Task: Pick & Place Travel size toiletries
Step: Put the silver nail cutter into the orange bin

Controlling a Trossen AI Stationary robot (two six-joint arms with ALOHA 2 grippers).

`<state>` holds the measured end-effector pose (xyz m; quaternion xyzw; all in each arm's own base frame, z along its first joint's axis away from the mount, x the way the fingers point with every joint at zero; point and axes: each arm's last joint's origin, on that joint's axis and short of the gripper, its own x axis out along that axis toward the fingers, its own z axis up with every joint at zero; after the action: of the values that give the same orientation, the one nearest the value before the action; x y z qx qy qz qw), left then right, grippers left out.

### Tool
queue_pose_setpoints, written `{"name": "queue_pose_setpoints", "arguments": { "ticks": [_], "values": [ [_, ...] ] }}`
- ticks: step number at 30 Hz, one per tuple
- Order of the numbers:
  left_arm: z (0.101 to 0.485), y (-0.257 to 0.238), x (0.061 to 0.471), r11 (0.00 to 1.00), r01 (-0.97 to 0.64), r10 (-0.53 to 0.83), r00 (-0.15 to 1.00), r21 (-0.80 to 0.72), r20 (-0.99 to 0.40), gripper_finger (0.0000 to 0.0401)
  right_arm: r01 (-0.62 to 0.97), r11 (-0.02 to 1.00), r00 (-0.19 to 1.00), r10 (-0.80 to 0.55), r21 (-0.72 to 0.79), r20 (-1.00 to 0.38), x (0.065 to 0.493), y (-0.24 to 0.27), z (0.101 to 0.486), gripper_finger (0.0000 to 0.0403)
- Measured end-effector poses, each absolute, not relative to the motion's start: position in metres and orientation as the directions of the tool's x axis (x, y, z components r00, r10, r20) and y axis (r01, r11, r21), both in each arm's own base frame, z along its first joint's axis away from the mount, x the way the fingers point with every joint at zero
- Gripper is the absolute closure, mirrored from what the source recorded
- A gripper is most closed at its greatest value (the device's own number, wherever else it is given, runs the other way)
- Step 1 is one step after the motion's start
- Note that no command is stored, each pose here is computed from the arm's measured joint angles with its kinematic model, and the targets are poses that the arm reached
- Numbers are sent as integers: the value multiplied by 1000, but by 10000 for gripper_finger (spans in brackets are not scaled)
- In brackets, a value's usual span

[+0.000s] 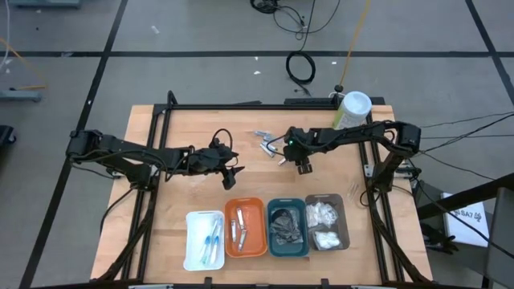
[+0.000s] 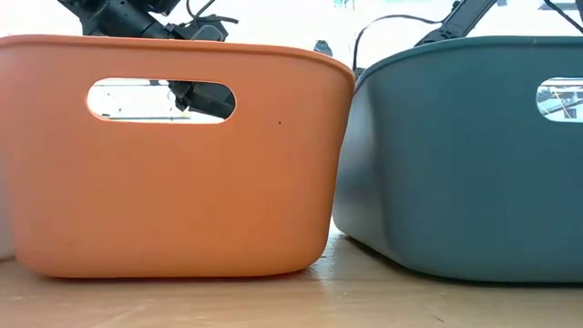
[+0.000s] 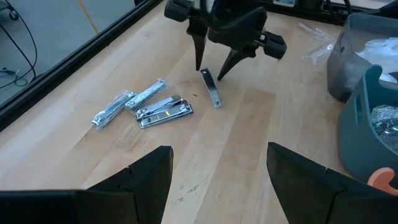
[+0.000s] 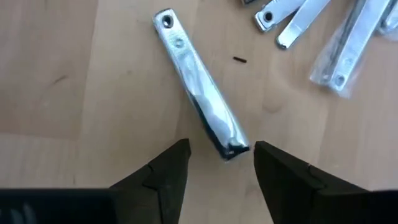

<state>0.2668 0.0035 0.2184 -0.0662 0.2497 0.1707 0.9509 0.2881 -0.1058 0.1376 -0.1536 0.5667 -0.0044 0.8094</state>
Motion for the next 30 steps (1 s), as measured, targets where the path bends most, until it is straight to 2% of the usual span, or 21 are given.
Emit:
{"name": "queue_pose_setpoints", "arguments": {
  "ticks": [6,11,16,24,30],
  "values": [
    [218,3,267,932,-360,292,817,-44,-497,146,-174,965,310,-134,-194,-941,287,-107,124,261],
    [219,3,267,932,-360,292,818,-45,-497,146,-143,965,354,-157,-219,-922,290,-105,131,272],
    [219,3,267,932,-360,292,818,-46,-497,146,-103,968,396,-170,-227,-903,292,-106,135,257],
    [219,3,267,931,-361,292,818,-47,-496,146,-65,977,434,-154,-201,-888,298,-107,133,201],
    [219,3,267,931,-361,292,818,-47,-497,146,-116,990,465,-20,-83,-885,299,-103,130,217]
  ]
}}
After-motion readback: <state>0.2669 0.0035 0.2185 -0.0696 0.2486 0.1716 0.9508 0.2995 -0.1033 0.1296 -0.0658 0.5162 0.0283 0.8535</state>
